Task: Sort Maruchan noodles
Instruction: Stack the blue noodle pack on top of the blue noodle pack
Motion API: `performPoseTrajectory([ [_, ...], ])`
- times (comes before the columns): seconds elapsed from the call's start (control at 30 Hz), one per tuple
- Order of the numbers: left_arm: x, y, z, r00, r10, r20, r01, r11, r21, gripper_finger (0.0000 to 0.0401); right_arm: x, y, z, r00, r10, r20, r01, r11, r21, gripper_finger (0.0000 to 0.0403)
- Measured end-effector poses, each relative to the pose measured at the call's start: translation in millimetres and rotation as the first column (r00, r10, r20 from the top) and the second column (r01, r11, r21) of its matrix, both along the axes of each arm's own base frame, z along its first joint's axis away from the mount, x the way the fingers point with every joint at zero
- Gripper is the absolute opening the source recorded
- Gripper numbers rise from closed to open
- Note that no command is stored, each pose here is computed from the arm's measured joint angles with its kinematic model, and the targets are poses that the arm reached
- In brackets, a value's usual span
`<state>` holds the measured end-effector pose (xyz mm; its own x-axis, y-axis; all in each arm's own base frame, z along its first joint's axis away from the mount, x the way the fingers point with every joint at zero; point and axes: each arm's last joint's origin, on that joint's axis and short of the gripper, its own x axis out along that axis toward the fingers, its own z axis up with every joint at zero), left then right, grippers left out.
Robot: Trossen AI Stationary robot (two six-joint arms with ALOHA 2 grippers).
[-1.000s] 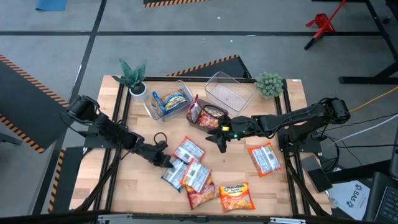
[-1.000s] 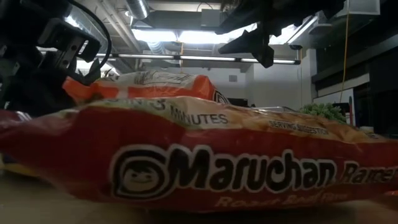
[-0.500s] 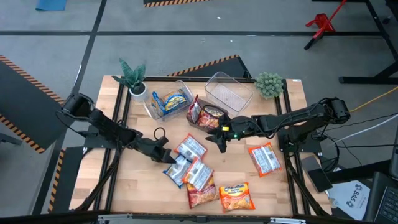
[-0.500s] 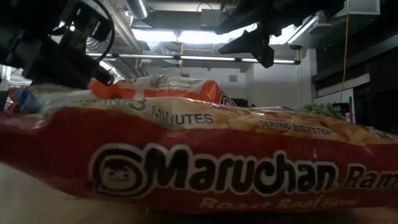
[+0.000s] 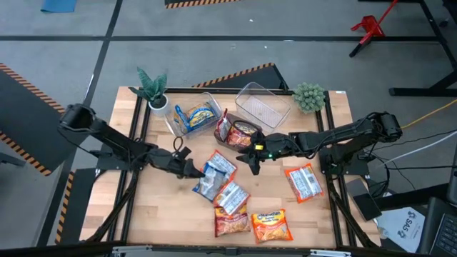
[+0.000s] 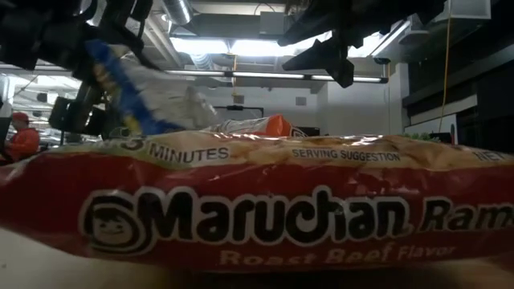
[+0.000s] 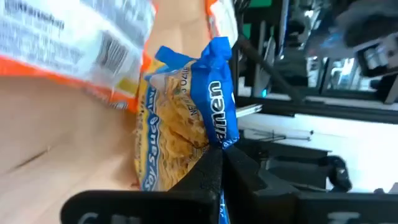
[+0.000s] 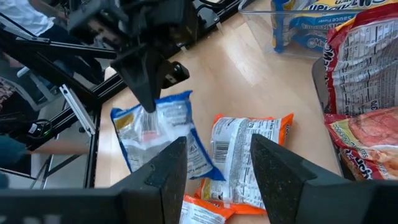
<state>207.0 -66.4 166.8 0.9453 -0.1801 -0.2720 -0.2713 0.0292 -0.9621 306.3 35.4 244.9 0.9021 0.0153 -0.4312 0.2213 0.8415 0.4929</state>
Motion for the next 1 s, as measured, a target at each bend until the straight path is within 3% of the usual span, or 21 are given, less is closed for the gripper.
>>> performPoseTrajectory([
  [0.33,-4.2,21.2,24.2,0.981,0.141,0.133,-0.146,0.989,0.028,0.0,0.0,-0.6,-0.1,1.0,-0.019,0.0,0.019,1.0,-0.01,0.0163],
  [0.53,-12.6,37.9,44.9,0.932,0.264,0.249,-0.285,0.957,0.052,0.0,0.0,-0.8,-0.1,1.0,-0.023,0.0,0.023,1.0,-0.012,0.0163],
  [0.63,-18.7,48.2,54.9,0.875,0.375,0.307,-0.417,0.905,0.085,0.0,0.0,-1.1,-0.1,0.999,-0.033,0.001,0.033,0.999,-0.017,0.0163],
  [0.8,-26.4,66.3,64.0,0.763,0.537,0.359,-0.614,0.777,0.144,0.0,-0.1,-2.1,0.0,0.998,-0.064,0.003,0.064,0.997,-0.035,0.0163],
  [1.0,-28.4,85.8,63.3,0.685,0.632,0.363,-0.724,0.647,0.24,0.0,-0.1,-3.0,0.0,0.996,-0.091,0.006,0.091,0.994,-0.052,0.0163],
])
